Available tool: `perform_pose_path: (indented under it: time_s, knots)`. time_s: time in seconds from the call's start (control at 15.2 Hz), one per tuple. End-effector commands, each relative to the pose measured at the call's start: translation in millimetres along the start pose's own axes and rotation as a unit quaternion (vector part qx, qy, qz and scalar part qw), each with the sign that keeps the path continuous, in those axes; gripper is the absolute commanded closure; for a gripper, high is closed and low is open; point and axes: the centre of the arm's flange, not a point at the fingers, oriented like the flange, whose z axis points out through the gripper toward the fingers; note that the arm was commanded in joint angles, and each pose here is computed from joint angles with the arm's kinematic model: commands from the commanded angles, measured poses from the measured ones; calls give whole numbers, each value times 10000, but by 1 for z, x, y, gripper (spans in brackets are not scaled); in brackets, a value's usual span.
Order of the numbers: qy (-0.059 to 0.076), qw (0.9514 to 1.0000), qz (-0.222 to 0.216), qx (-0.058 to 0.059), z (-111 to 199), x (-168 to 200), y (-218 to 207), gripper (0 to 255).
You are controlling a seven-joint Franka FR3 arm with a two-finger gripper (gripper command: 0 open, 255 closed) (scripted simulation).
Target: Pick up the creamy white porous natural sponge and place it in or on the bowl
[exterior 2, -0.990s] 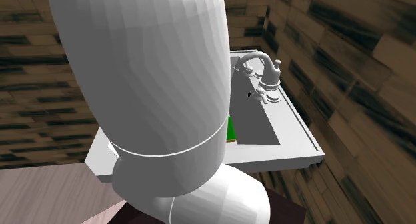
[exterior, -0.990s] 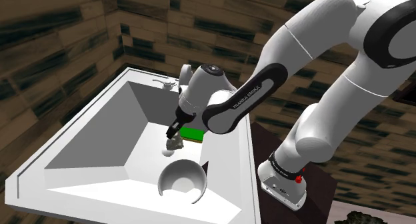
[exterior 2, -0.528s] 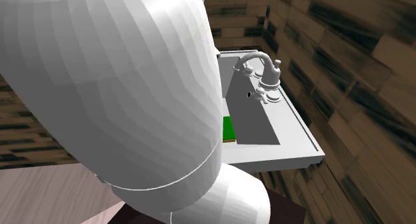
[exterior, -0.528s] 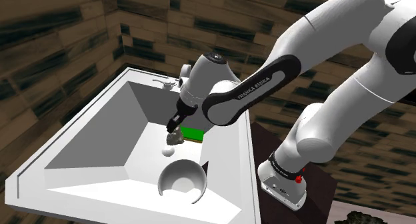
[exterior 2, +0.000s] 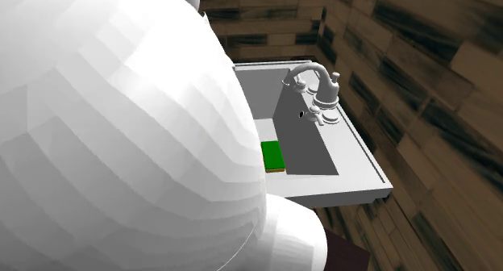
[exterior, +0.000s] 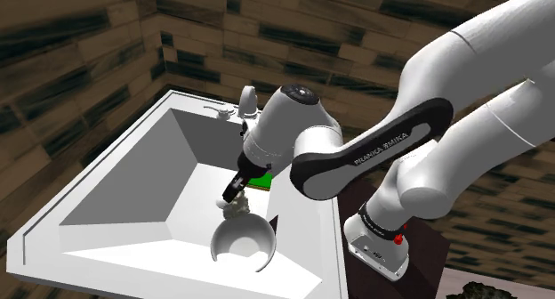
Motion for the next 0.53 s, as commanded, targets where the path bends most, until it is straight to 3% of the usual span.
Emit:
perform_pose_path:
  time_s: [0.0, 0.2, 0.46]
  knots:
    - [1, 10000, 13, -2, -8, -13, -20, 255]
    - [1, 10000, 13, -2, -17, -34, -51, 255]
    - [1, 10000, 13, -2, 4, -40, -50, 255]
